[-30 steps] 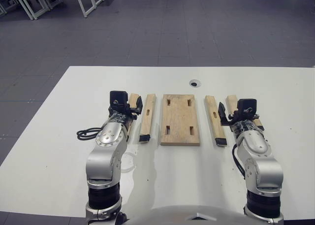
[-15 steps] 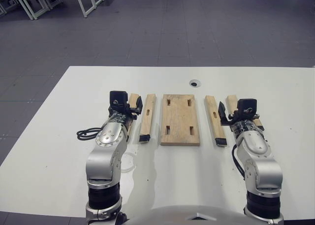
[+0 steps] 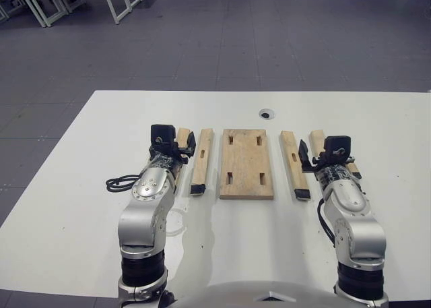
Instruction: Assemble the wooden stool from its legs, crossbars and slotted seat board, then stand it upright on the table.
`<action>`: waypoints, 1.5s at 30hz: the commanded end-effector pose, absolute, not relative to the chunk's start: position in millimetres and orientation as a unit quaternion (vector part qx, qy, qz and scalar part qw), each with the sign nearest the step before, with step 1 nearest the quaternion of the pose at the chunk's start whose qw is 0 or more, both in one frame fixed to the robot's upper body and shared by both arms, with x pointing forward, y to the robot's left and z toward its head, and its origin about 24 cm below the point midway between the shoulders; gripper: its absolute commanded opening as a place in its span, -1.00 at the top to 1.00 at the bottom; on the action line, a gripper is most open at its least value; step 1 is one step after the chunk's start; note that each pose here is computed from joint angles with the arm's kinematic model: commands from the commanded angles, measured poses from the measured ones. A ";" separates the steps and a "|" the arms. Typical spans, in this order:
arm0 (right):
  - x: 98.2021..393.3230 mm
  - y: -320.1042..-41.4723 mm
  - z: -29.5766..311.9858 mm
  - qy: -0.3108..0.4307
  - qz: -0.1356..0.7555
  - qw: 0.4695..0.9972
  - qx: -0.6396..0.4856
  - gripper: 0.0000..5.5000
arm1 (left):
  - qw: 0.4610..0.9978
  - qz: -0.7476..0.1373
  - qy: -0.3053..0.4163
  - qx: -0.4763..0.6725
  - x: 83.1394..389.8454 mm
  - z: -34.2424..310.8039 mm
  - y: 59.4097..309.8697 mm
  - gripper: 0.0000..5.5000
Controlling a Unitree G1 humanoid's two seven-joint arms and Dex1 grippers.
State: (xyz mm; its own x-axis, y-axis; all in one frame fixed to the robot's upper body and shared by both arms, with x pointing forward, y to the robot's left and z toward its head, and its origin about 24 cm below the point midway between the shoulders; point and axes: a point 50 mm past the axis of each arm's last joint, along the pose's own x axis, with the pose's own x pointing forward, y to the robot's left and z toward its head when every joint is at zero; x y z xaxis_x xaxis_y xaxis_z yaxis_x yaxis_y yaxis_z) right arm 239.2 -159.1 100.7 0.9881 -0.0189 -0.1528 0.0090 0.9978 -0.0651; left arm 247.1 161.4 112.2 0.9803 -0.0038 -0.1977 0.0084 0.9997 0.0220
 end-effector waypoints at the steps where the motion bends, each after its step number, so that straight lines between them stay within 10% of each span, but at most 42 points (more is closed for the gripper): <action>1: 238.9 -160.1 99.2 0.084 -0.009 0.996 -0.027 -0.43 | 0.995 -0.004 0.097 0.014 246.8 114.1 161.3 -0.32; 16: 242.1 -168.5 97.3 0.086 -0.014 0.996 -0.035 -0.43 | 0.995 -0.003 0.097 0.013 248.9 113.7 159.3 -0.32; 28: 257.5 -315.9 90.1 0.136 -0.041 0.989 -0.046 -0.43 | 0.995 0.003 0.095 0.010 250.0 113.9 160.1 -0.32; 45: 251.2 -315.6 48.1 0.211 0.022 0.977 -0.017 -0.43 | 0.996 0.005 0.091 0.009 252.8 116.8 160.5 -0.32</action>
